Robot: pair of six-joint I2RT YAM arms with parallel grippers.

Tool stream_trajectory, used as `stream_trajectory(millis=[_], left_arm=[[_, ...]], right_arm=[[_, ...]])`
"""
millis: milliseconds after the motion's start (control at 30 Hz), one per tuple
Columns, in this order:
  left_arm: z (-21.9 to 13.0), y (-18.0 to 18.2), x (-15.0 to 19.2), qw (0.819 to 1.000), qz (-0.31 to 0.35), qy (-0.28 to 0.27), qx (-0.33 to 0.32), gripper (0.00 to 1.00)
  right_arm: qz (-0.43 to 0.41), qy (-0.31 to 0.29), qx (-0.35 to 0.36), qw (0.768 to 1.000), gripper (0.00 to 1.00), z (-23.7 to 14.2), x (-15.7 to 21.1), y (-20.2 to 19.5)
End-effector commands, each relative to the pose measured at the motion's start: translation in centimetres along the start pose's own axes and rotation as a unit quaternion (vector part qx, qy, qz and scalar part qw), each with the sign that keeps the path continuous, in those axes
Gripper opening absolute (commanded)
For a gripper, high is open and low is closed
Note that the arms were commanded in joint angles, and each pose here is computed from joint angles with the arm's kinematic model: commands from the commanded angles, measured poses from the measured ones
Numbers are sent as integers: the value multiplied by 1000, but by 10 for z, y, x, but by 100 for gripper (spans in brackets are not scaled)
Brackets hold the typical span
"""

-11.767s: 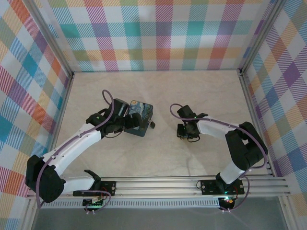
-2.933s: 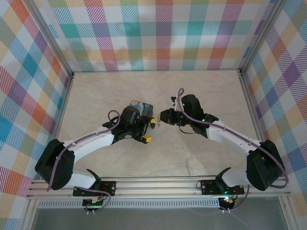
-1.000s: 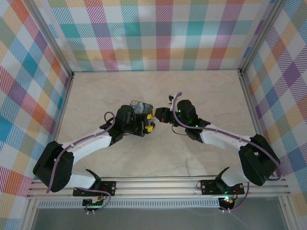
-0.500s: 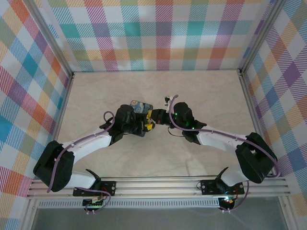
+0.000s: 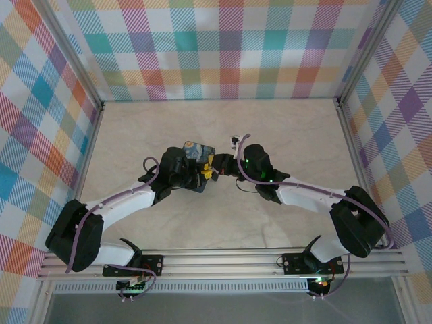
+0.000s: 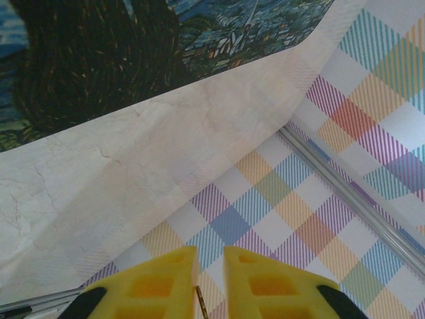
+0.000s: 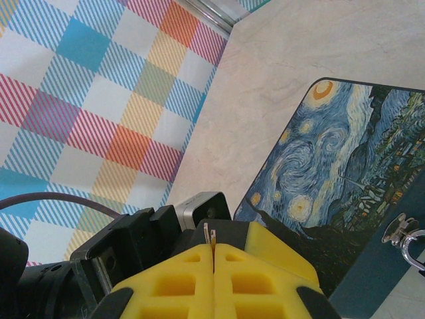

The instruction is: Unlock a padlock with a key

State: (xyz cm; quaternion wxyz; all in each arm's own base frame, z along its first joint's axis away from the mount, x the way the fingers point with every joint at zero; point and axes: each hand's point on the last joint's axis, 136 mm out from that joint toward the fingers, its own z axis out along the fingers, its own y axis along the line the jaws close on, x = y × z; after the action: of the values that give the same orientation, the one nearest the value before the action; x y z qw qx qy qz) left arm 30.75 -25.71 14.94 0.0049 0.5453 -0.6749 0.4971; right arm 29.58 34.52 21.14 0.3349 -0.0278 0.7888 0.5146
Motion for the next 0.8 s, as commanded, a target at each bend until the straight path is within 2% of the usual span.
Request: stream_trajectory(millis=[0, 100, 267, 400, 533, 600, 667, 767], left_arm=[[-5, -3, -1, 999, -41, 1, 8, 14], [-5, -3, -1, 999, -41, 1, 6, 12], [-6, -2, -3, 999, -37, -3, 4, 0], [-9, -4, -7, 1000, -16, -15, -2, 0], [-21, -18, -14, 995, 79, -49, -23, 0], [-22, -26, -15, 990, 124, -56, -33, 0], [-21, -35, -14, 980, 184, -61, -49, 0], [-19, -45, -12, 957, 271, -70, -78, 0]], right_arm=[[-2, -19, -18, 1000, 0, 2, -11, 13], [-3, -19, -19, 1000, 0, 1, -11, 13], [-3, -19, -12, 1000, 0, -1, -8, 9], [-6, -19, -6, 1000, 2, -5, -6, 6], [-12, -20, 9, 1000, 9, -13, -2, -1], [-11, -17, 21, 1000, 20, -17, 1, -7], [-11, -11, 30, 999, 32, -19, 6, -13], [-19, -2, 55, 998, 40, -27, 12, -22]])
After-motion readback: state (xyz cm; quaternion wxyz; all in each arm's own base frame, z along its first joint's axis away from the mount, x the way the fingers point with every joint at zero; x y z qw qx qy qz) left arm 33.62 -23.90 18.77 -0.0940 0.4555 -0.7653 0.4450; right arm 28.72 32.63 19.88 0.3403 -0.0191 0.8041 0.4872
